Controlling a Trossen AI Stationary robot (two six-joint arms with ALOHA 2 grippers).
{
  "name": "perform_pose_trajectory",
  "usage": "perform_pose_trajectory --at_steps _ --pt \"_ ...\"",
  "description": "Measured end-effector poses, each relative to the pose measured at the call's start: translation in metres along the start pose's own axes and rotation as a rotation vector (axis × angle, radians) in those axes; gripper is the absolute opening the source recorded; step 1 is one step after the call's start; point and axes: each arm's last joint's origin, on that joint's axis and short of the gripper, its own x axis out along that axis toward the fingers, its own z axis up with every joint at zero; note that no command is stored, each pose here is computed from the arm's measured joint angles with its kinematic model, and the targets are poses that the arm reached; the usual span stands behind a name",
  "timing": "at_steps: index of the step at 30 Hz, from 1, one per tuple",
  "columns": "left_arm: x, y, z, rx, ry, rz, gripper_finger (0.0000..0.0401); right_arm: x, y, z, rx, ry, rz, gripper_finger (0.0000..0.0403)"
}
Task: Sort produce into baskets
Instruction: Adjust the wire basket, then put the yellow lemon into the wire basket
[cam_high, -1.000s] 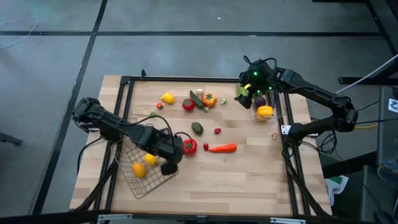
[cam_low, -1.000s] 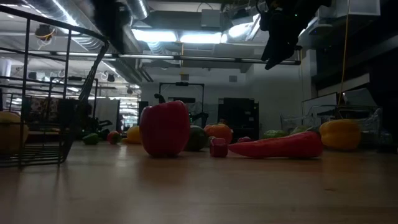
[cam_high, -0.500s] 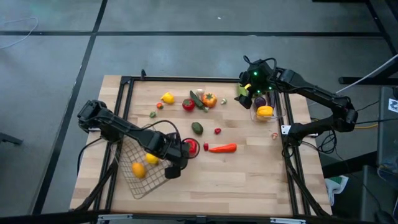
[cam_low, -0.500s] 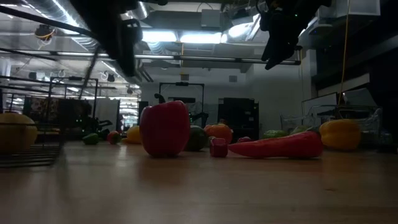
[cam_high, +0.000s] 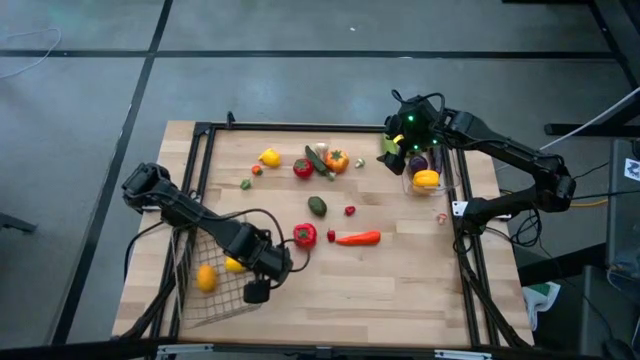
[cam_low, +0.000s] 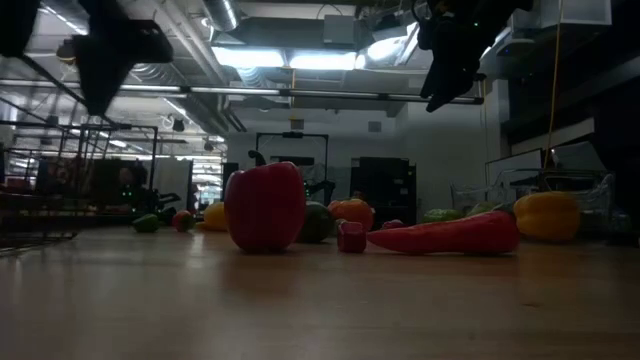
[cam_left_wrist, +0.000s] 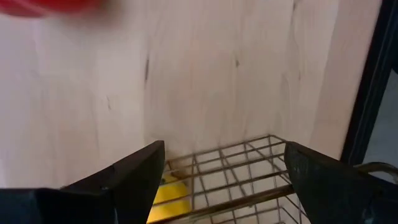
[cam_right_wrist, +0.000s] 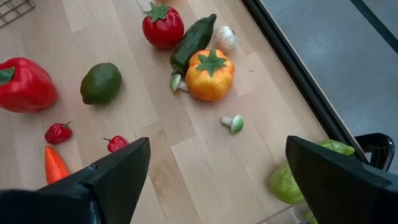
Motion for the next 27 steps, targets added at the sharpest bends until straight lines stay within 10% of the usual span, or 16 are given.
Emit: perform_pose_trajectory --at_steps 16,27 --pt "-0.021 0.004 0.017 -0.025 -0.12 0.03 0.0324 0.0 0.0 0.0 0.0 0.0 0.0 0.0372" --pt "-0.077 0.097 0.051 -0.031 -0.306 0.123 0.0324 0.0 0.0 0.0 0.0 -0.001 0.0 0.0372"
